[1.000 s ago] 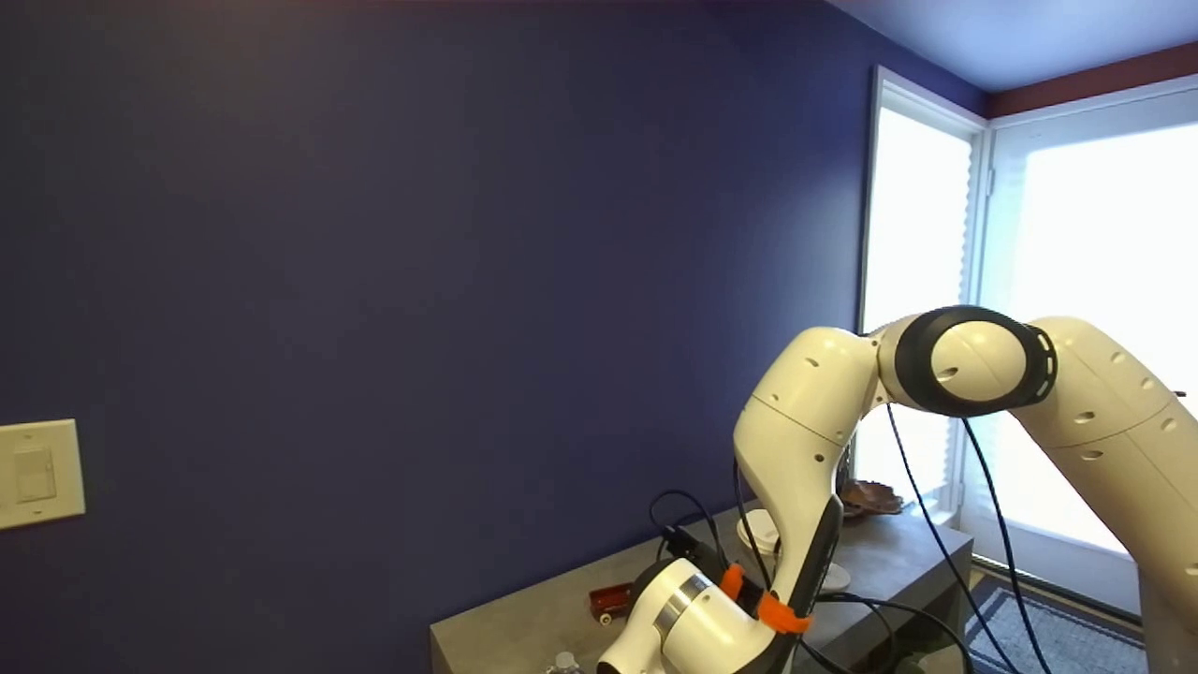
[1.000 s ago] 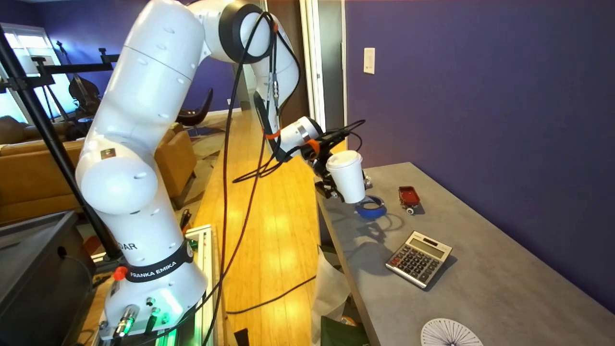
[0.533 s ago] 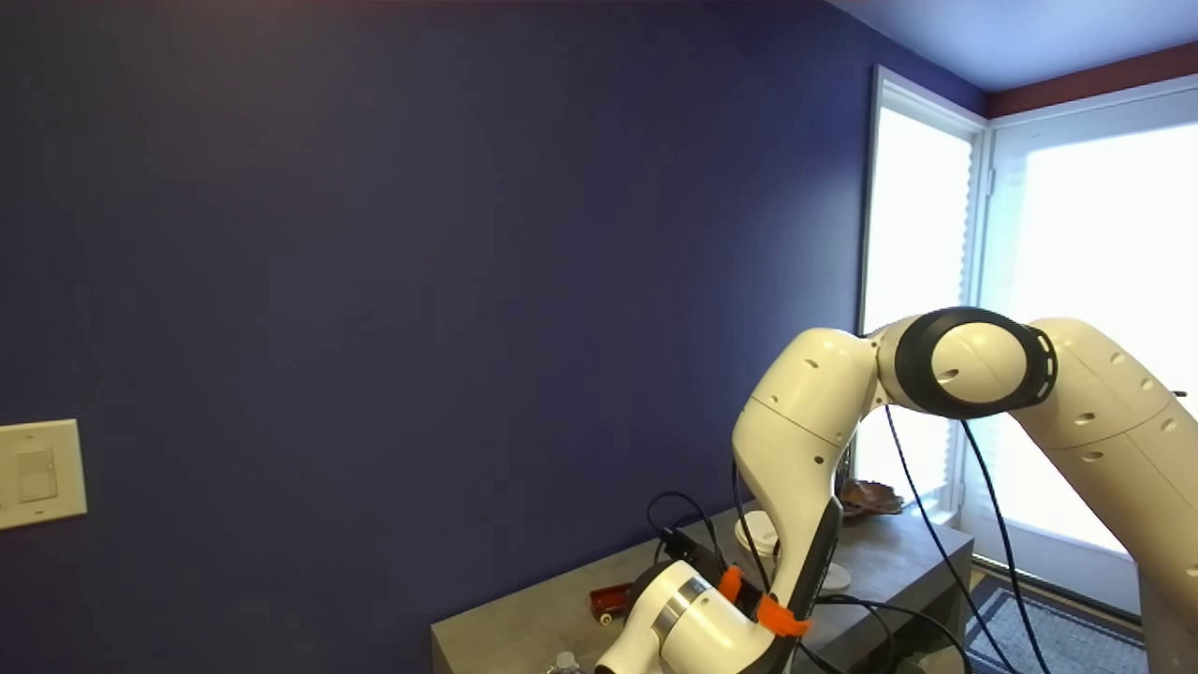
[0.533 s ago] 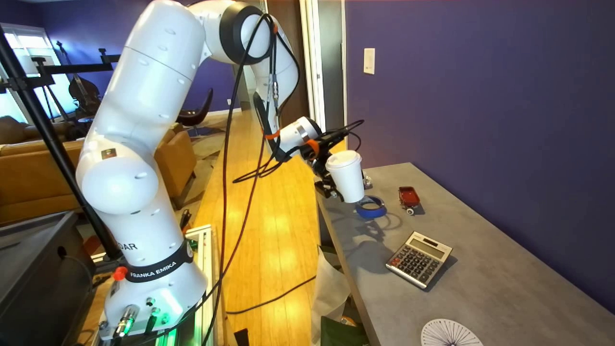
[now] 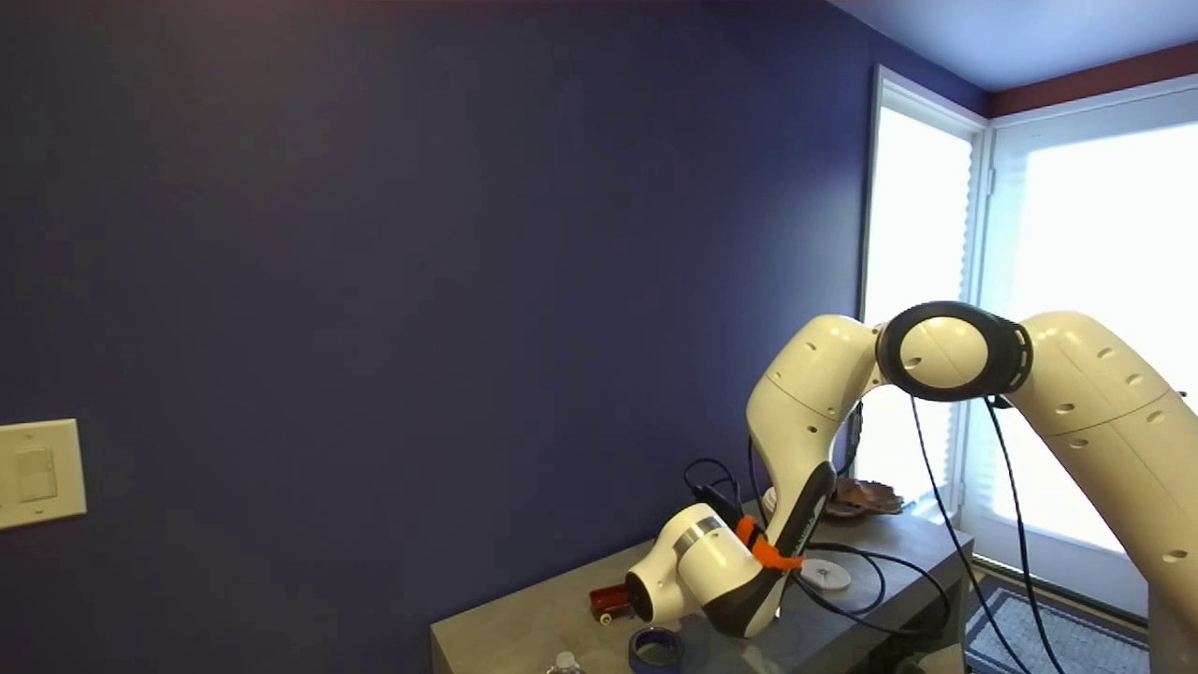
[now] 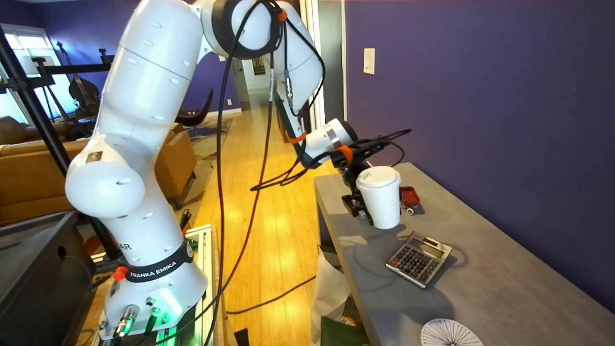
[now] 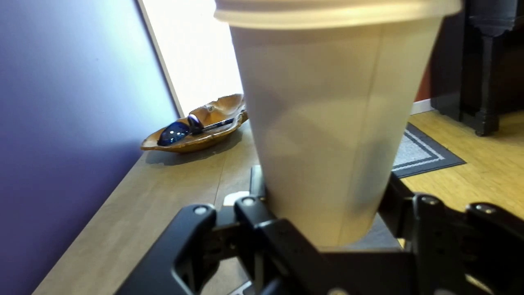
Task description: Put the white coffee cup on the white coaster
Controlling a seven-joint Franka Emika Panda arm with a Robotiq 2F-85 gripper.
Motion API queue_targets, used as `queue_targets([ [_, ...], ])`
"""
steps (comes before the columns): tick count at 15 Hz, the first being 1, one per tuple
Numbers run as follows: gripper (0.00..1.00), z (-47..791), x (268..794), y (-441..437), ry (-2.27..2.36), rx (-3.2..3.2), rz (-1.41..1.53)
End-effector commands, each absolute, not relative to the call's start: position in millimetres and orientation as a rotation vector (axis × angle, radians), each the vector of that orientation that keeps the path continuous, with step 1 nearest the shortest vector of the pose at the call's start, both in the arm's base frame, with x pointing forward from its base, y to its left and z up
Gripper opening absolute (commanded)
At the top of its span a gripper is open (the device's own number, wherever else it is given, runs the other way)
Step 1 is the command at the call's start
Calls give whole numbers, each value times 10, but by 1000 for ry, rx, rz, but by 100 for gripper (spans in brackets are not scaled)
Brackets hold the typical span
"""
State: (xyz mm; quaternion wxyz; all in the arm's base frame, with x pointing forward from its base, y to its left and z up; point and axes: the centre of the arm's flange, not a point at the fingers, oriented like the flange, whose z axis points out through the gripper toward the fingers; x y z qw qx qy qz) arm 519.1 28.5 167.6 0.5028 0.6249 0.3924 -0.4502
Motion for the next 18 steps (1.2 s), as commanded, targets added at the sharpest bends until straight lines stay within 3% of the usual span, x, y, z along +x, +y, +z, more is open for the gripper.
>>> queue_targets([
  [1, 41, 1698, 5248, -349, 967, 1553, -1149],
  [8, 41, 1568, 5215, -1287, 942, 1670, -1182],
  [18, 41, 1157, 5175, -1808, 894, 1758, -1231],
])
